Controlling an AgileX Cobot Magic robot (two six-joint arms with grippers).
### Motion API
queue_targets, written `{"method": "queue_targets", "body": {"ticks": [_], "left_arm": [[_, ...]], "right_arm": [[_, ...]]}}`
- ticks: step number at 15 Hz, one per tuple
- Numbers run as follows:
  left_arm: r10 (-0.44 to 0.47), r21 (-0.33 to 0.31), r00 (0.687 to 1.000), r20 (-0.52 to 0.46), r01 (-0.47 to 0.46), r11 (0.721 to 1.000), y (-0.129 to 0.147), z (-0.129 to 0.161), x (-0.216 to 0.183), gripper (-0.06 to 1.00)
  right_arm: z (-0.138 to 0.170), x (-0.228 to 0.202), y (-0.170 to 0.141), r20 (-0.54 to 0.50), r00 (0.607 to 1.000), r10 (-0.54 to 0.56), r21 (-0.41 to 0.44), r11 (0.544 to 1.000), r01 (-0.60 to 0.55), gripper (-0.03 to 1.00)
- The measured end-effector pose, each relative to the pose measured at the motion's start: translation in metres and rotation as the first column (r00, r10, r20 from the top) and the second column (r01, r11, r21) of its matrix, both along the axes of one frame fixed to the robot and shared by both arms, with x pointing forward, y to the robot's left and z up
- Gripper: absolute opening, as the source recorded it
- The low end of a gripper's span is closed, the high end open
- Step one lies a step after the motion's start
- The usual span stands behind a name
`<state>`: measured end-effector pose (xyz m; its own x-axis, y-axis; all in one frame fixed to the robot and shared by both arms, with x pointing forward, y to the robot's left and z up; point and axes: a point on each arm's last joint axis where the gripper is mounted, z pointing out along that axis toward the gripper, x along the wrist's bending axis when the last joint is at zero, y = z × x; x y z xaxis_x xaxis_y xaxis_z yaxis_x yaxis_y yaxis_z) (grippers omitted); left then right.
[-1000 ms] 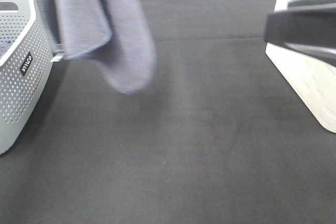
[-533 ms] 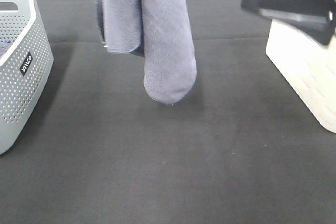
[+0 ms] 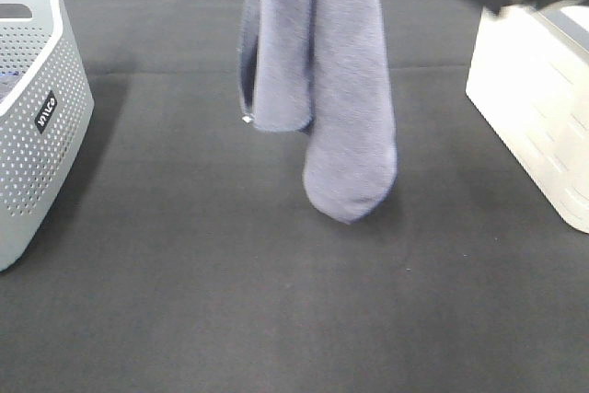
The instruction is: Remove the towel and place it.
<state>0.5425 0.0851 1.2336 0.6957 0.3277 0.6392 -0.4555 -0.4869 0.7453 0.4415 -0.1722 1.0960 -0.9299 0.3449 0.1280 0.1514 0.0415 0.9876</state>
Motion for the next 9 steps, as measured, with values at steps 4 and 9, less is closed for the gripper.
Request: {"method": "queue_targets", "body": {"ticks": [4, 9], "left_arm": [[-0.029, 0.002, 1.000, -0.001, 0.029, 1.000, -0.009, -0.001, -0.006, 0.00], [-0.041, 0.002, 0.999, 0.000, 0.041, 0.999, -0.013, -0.001, -0.008, 0.00]], "right_arm": [[-0.004, 0.015, 0.021, -0.007, 1.000, 0.026, -0.030, 0.999, -0.026, 0.67], [-0.021, 0.028, 0.026, -0.048, 0.999, 0.007, -0.058, 0.998, -0.010, 0.67]]}}
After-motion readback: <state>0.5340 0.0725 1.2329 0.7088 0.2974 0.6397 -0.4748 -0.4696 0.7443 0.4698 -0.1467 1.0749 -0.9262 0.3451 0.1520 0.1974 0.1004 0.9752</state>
